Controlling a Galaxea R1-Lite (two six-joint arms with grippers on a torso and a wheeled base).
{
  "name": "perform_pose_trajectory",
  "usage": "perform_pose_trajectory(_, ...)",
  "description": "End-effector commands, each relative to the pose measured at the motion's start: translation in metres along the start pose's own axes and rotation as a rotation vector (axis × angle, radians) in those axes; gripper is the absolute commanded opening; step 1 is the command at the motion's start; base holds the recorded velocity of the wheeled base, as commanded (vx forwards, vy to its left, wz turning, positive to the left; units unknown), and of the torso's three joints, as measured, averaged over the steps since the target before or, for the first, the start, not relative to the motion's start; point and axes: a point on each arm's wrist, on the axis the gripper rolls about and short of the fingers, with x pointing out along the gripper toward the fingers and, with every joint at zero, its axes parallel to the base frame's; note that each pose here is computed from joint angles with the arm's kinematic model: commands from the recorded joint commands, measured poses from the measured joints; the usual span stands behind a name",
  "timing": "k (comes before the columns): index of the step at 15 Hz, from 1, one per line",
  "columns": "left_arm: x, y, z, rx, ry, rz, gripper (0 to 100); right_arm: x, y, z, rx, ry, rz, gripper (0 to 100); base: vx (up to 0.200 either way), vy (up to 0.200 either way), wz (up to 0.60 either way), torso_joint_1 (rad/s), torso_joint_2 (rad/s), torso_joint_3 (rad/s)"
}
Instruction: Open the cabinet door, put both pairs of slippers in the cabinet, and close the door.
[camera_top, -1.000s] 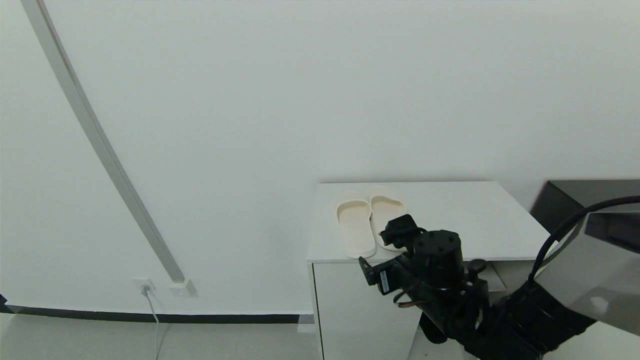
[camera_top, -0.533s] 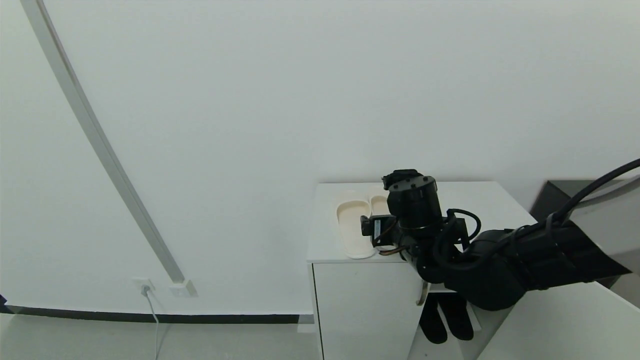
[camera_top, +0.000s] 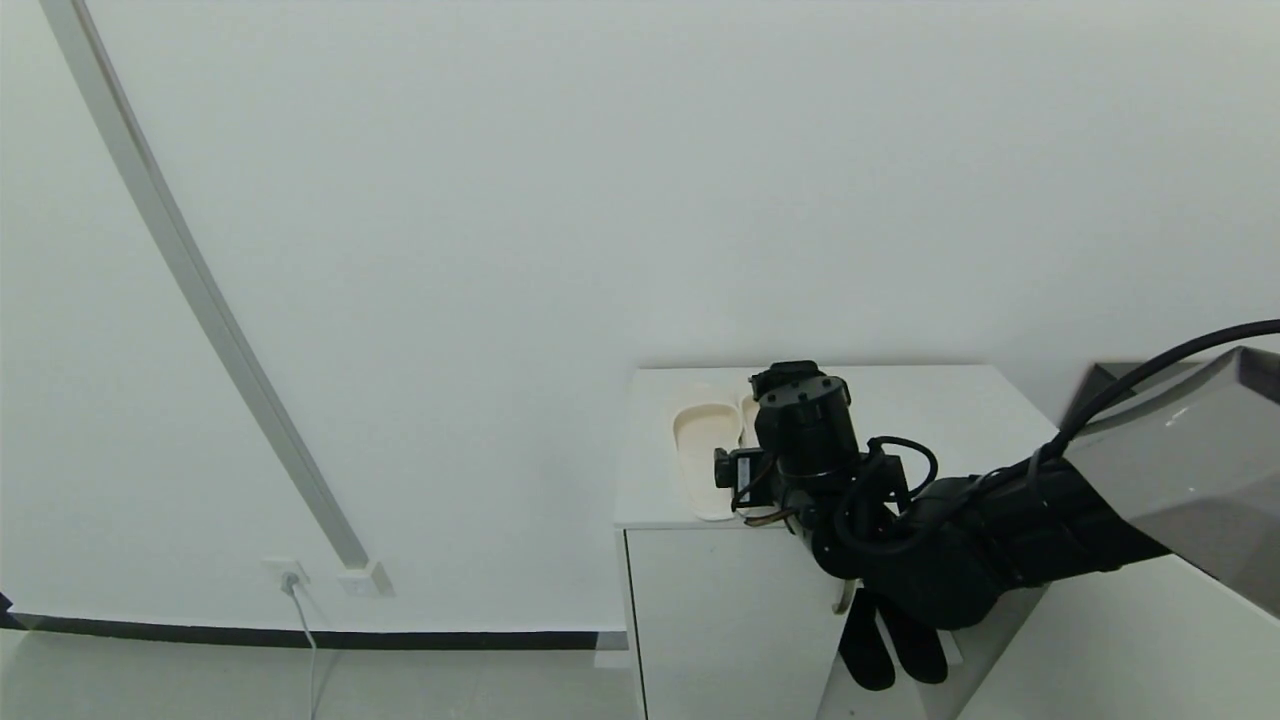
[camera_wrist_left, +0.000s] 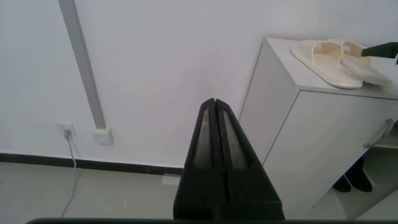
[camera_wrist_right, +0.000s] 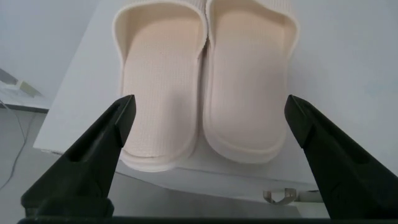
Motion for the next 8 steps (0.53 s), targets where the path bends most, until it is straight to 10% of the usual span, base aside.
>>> perform_pose_trajectory(1,0.0,0.0,0.0,0.0,0.001,0.001,0,0.003,0.0,-0.005,-0.009,0.012,-0.002,100,0.2,0.0,0.0,-0.007,-0.01,0.007)
perform_pose_trajectory(8,0.0,0.0,0.0,0.0,0.001,0.001,0,0.021,0.007,-0.033,-0.017,0.018,-0.001,100,0.057,0.0,0.0,0.002,0.0,0.0)
